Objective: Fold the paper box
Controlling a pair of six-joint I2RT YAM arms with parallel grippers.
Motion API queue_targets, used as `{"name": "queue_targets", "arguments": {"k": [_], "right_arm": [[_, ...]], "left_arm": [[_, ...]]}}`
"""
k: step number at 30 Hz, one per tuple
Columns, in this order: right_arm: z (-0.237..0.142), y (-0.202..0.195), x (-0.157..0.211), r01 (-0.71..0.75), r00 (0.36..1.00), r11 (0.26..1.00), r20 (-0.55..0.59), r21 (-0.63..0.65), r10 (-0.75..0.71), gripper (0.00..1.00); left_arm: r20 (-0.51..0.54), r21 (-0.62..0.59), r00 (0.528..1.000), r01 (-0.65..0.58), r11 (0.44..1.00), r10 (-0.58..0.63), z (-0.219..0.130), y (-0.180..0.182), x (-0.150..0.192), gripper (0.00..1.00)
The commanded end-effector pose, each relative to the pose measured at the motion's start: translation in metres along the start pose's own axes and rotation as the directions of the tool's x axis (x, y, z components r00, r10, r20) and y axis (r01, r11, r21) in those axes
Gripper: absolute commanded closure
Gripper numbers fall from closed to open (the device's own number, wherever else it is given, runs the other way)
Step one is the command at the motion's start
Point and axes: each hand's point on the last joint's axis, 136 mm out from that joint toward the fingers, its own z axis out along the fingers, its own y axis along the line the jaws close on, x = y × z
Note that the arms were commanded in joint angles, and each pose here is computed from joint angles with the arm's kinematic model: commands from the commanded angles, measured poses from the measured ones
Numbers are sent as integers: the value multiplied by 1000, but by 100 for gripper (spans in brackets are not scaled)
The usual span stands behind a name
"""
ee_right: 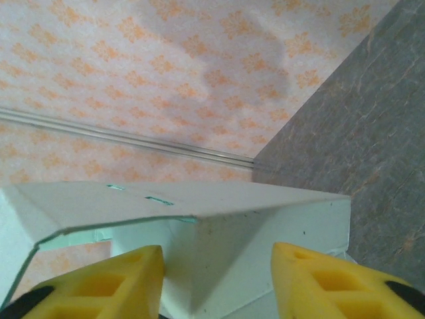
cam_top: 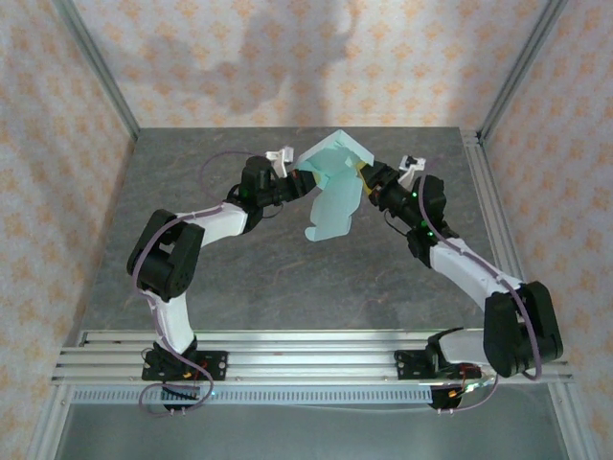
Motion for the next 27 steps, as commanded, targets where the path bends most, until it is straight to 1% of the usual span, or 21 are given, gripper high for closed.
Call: {"name": "queue_targets", "arguments": {"k": [1, 4, 7, 9, 10, 13, 24, 26, 27], "right_arm": [[2, 17, 2, 27, 999, 999, -27, -35, -28, 60], [-2, 12, 5, 54, 998, 999, -35, 8, -53, 68], [-7, 3, 6, 103, 994, 990, -53, 95, -98, 75], [-9, -3, 8, 131, 989, 979, -85, 154, -119, 77], [-9, -3, 9, 139, 988, 977, -93, 163, -125, 78], [-8, -1, 10, 140, 986, 976, -108, 166, -124, 80], [2, -9, 13, 105, 987, 979, -143, 176, -80, 81], [2, -11, 13, 103, 987, 978, -143, 184, -77, 85], [2, -11, 14, 103, 986, 977, -146, 187, -76, 89]], "left_arm": [[-2, 19, 998, -57, 998, 57, -4, -11, -2, 100], [1, -3, 998, -64, 998, 64, -4, -8, -3, 100], [2, -25, 997, -75, 997, 75, -4, -6, -6, 100], [5, -25, 996, -84, 996, 84, -4, -7, -7, 100], [7, -23, 996, -86, 996, 86, -4, -8, -8, 100], [6, -17, 996, -91, 996, 91, -4, -11, -9, 100], [7, 4, 995, -101, 995, 101, -2, -22, -10, 100], [7, 3, 995, -104, 995, 104, -2, -23, -10, 100], [7, 1, 995, -104, 995, 104, -3, -22, -10, 100]]}}
